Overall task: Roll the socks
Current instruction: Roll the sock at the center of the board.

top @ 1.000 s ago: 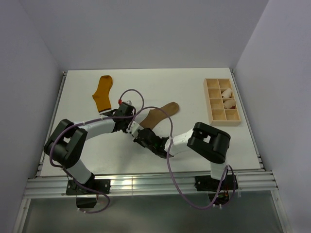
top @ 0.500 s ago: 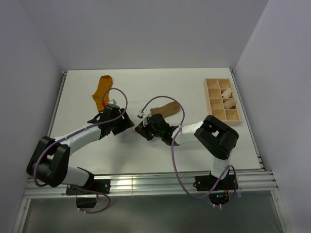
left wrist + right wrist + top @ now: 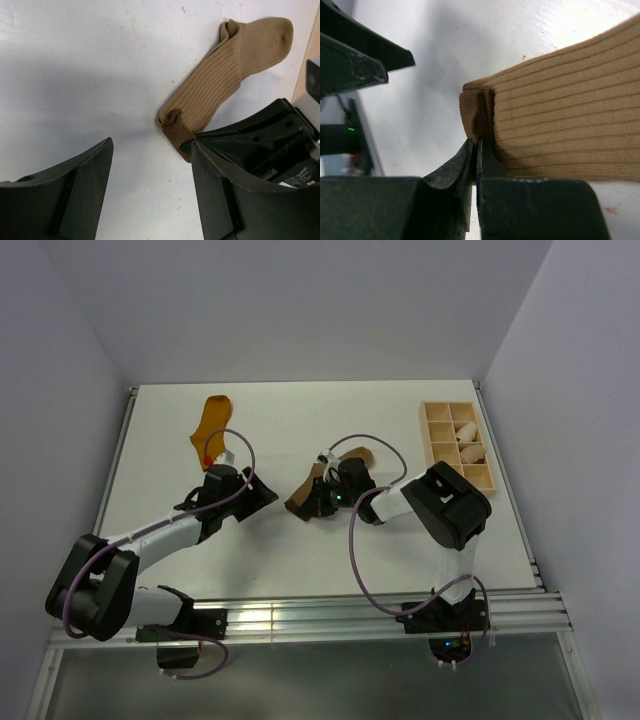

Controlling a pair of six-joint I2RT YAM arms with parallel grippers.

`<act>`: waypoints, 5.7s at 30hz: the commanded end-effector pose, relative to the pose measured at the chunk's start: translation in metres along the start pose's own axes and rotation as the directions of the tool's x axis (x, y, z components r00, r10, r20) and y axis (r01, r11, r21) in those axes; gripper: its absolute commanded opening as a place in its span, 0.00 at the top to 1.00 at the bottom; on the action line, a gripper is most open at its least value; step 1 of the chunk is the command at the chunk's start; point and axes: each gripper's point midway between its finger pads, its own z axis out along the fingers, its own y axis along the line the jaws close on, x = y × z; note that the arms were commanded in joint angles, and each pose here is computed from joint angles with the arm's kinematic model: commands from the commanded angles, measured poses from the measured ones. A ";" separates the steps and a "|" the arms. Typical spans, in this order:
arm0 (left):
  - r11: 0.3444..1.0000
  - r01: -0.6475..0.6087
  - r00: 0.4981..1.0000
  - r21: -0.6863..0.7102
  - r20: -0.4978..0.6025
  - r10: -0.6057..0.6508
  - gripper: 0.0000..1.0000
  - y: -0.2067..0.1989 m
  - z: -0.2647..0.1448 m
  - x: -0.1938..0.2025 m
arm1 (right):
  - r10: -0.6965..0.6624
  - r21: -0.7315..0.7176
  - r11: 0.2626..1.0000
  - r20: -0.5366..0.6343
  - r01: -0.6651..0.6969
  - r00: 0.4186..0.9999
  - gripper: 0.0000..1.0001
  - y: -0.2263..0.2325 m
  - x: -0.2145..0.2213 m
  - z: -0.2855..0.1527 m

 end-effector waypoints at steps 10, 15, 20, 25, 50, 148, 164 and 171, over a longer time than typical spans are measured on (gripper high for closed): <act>0.995 0.009 0.999 0.102 -0.046 -0.005 0.33 -0.029 0.021 0.019 | 0.359 -0.139 0.922 -0.035 -0.360 0.933 0.99 -0.006 0.014 -0.005; 0.996 0.027 0.999 0.083 -0.038 -0.024 0.35 -0.024 0.026 0.023 | 0.454 -0.119 0.882 -0.037 -0.455 0.890 0.99 -0.017 0.014 -0.004; 0.995 0.037 0.999 0.088 -0.036 -0.034 0.36 -0.025 0.032 0.025 | 0.512 -0.128 0.848 -0.053 -0.514 0.858 0.99 -0.022 0.012 -0.004; 0.997 0.029 0.998 0.067 -0.049 -0.026 0.38 -0.021 0.041 0.029 | 0.521 -0.093 0.846 -0.065 -0.525 0.851 0.98 -0.027 0.015 -0.002; 1.000 0.022 0.994 0.005 -0.109 -0.021 0.68 -0.009 0.065 0.050 | 0.538 -0.082 0.835 -0.092 -0.545 0.838 0.97 -0.029 0.018 0.001; 0.997 0.013 1.000 -0.082 0.029 -0.011 0.29 -0.021 0.010 -0.016 | -0.099 0.048 0.994 -0.065 0.103 0.993 1.00 0.016 0.023 0.006; 0.998 0.029 0.998 0.062 -0.061 -0.025 0.34 -0.034 0.018 0.014 | 0.416 -0.284 0.864 -0.064 -0.416 0.907 0.99 0.018 0.003 -0.013; 0.999 0.036 0.994 0.030 -0.108 -0.033 0.35 -0.022 0.029 0.032 | 0.478 -0.282 0.833 -0.067 -0.476 0.876 0.99 0.008 0.001 -0.014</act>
